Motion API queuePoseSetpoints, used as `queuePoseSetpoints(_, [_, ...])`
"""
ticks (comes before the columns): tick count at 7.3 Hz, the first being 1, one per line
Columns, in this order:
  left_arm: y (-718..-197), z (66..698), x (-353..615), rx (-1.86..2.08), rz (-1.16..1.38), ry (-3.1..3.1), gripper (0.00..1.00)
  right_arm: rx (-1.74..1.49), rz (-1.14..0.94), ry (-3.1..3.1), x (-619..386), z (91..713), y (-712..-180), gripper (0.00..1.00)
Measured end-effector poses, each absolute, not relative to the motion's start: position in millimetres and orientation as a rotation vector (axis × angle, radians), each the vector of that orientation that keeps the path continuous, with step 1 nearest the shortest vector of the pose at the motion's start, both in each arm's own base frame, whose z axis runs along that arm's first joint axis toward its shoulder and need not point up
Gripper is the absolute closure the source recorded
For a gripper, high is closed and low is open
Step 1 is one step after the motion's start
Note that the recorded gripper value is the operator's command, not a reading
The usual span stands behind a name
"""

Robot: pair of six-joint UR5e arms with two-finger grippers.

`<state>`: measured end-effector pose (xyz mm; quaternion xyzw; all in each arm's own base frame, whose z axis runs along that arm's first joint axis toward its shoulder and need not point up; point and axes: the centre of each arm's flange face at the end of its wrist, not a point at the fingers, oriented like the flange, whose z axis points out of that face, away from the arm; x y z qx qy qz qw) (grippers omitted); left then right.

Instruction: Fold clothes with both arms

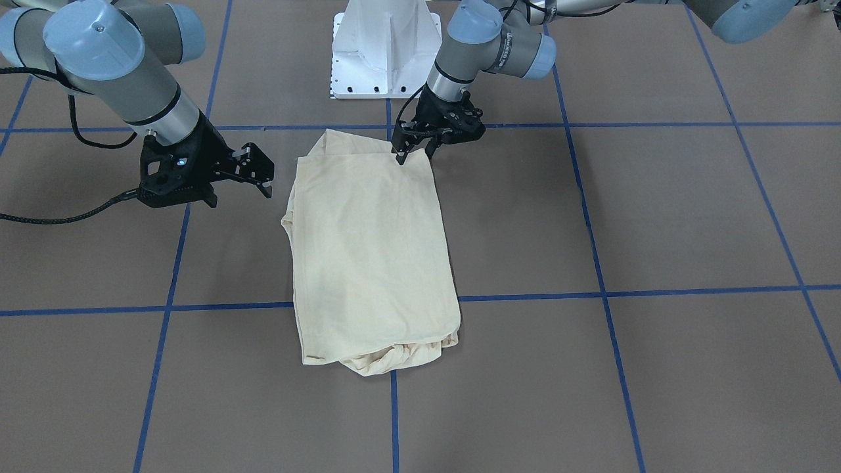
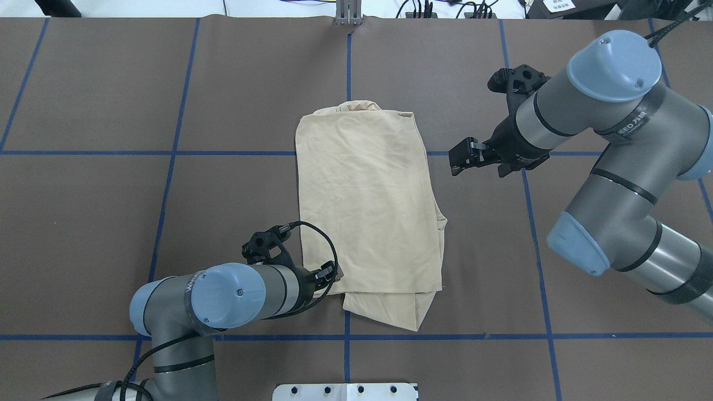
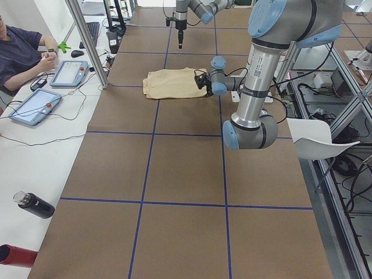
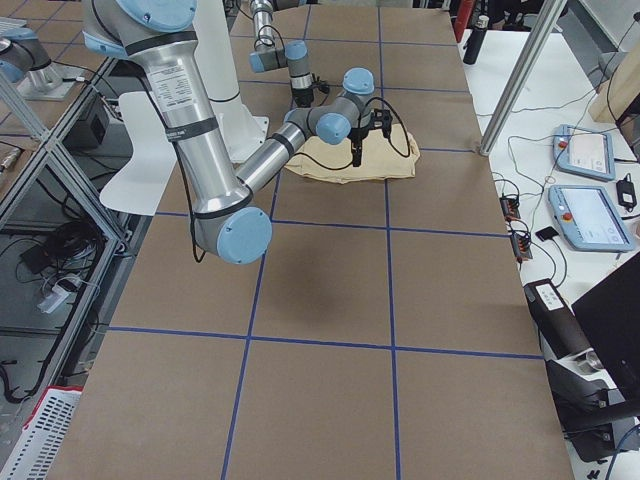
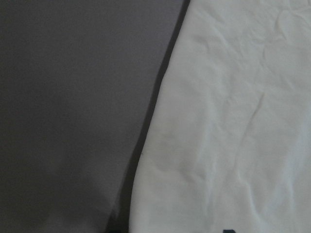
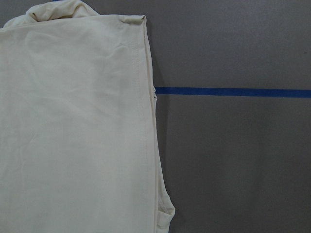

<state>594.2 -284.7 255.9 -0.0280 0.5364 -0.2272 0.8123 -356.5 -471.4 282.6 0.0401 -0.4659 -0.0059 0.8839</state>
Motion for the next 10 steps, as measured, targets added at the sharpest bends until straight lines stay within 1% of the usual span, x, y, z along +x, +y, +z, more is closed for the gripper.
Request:
queuePoseSetpoints(1, [-284.7,255.5,594.3,-0.060,-0.486,1.139,1.00,0.084,-0.013,-0.971,-356.3,282.1,-471.1,0.00])
queuePoseSetpoints(7, [-294.0,240.3,582.6,-0.061,-0.496,1.141,1.00,0.072,0.007,-0.976,-356.3,279.7,-466.6,0.00])
queuePoseSetpoints(10, [-299.0,234.2,571.2,-0.076,-0.492,1.157,1.00,-0.027,0.105,-0.974,-395.8,275.8,-435.1,0.00])
